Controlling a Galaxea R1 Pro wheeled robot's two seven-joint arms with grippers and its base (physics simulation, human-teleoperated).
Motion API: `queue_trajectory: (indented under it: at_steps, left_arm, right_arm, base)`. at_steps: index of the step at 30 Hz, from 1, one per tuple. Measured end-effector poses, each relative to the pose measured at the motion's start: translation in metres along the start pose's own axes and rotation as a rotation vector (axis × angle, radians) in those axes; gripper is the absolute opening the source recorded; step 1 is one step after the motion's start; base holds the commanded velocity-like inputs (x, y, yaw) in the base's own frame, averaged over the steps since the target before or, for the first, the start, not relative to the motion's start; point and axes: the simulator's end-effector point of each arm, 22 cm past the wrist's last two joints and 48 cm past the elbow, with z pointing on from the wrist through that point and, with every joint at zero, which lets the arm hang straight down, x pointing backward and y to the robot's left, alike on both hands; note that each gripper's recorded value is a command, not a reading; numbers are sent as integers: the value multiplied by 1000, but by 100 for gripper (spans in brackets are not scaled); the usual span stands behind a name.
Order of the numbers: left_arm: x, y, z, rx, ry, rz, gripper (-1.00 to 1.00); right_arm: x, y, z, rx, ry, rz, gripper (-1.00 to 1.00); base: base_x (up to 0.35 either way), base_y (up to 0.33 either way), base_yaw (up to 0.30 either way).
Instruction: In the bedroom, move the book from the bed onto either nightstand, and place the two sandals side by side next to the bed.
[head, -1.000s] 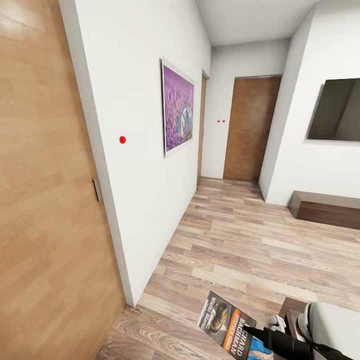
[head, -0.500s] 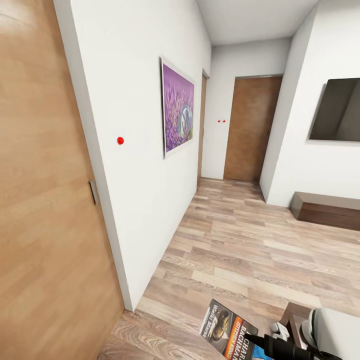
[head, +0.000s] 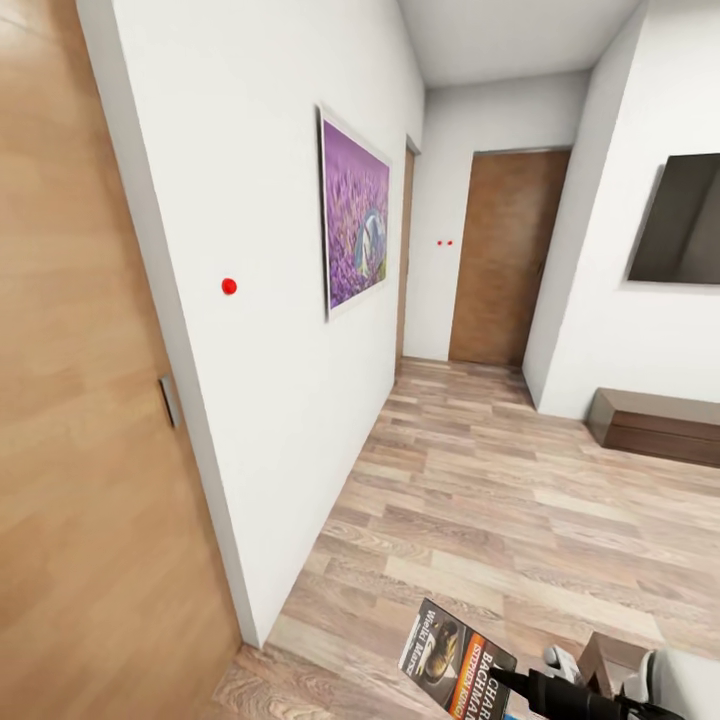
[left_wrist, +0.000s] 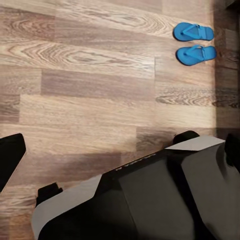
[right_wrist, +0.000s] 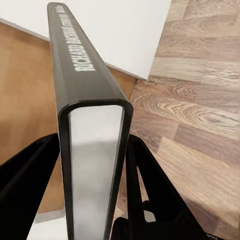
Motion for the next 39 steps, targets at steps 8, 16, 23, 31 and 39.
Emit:
queue_trajectory:
  at_steps: [8,16,23,31,39]
  left_arm:
    - [0,0,0,0,0,0,100]
    - [0,0,0,0,0,0,100]
    - [1,0,0,0,2,-1,100]
    - [5,0,1,2,11,-5,100]
    - [10,0,3,3,23,-10,100]
  right_arm:
    - [0,0,0,0,1,-1,-100]
    - [0,0,0,0,-1,1,-100]
    - [0,-1,0,0,1,1,-100]
    - [4,-3,2,4,8,8,-100]
    - [8,-7,3,9,17,16,-100]
  base:
    - [331,0,0]
    - [201,0,0]
    - [17,0,0]
    - [1,0,0]
    - [0,0,0]
